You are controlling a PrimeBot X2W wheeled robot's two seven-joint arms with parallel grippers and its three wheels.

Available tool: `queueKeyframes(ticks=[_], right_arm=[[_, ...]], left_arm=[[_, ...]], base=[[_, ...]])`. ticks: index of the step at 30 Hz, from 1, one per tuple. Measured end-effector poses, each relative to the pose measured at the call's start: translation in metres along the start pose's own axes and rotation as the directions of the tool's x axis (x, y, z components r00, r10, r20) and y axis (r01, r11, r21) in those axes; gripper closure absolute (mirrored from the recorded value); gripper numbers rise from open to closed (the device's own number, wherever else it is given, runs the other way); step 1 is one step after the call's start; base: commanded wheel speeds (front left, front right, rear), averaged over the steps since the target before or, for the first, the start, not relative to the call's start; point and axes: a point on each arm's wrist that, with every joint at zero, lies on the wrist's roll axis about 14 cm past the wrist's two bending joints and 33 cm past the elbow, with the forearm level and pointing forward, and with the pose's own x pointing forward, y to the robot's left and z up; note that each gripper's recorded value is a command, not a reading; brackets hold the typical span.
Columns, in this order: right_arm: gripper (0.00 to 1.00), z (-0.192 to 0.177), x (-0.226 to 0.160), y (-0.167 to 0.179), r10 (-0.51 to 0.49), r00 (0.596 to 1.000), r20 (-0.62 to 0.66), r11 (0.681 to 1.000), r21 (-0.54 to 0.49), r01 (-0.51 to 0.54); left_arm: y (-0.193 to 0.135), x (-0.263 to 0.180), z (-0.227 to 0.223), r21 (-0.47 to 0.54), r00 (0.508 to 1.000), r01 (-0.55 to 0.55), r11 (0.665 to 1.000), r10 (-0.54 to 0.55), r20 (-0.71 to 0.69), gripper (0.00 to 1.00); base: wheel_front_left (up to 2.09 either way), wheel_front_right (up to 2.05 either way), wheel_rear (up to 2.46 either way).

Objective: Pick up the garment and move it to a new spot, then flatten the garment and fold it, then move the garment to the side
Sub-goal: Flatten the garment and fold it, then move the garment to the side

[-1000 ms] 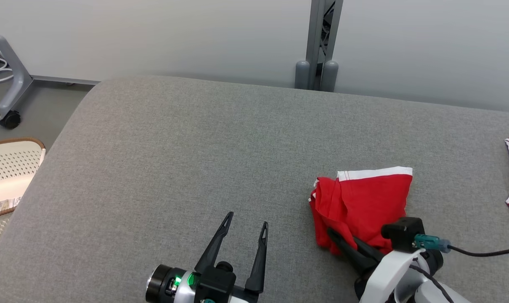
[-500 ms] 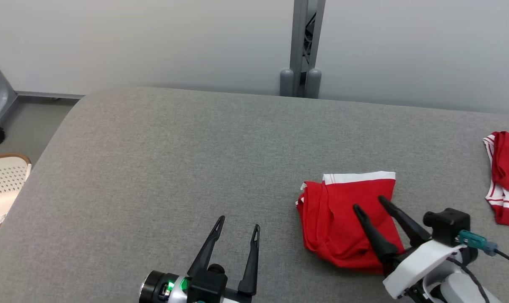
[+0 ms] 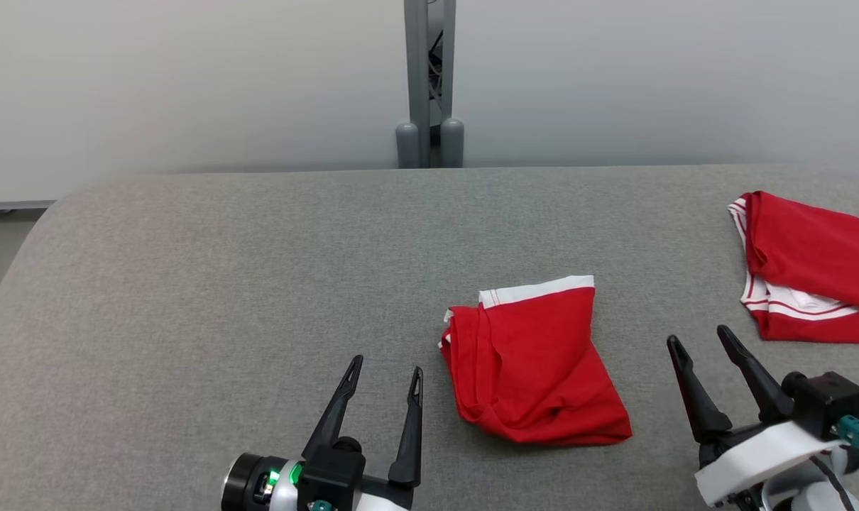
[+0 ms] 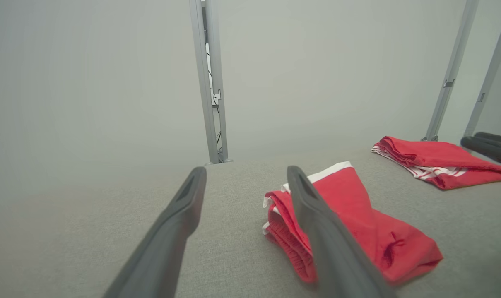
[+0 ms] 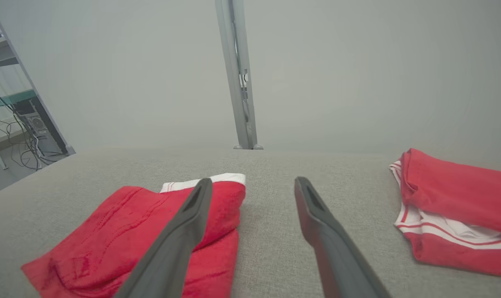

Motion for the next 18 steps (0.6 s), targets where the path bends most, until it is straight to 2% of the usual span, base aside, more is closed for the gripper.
queueKeyframes(ticks=[4,8,18], right_arm=[[0.00,-0.015,-0.027,-0.017,-0.088,0.996,-0.032,0.996,0.012,0.089],[0.00,-0.026,-0.044,-0.023,-0.133,0.989,-0.058,0.990,0.031,0.135],[0.00,-0.034,-0.055,-0.019,-0.147,0.986,-0.076,0.987,0.058,0.151]], left_arm=[[-0.009,0.004,0.000,-0.008,1.000,0.026,1.000,-0.026,-0.001,0.00],[-0.012,0.004,0.000,-0.011,0.999,0.038,0.999,-0.038,0.001,0.00],[-0.014,0.001,0.002,-0.013,0.999,0.048,0.999,-0.048,0.007,0.00]], base=[[0.00,0.00,0.00],[0.00,0.00,0.00],[0.00,0.00,0.00]])
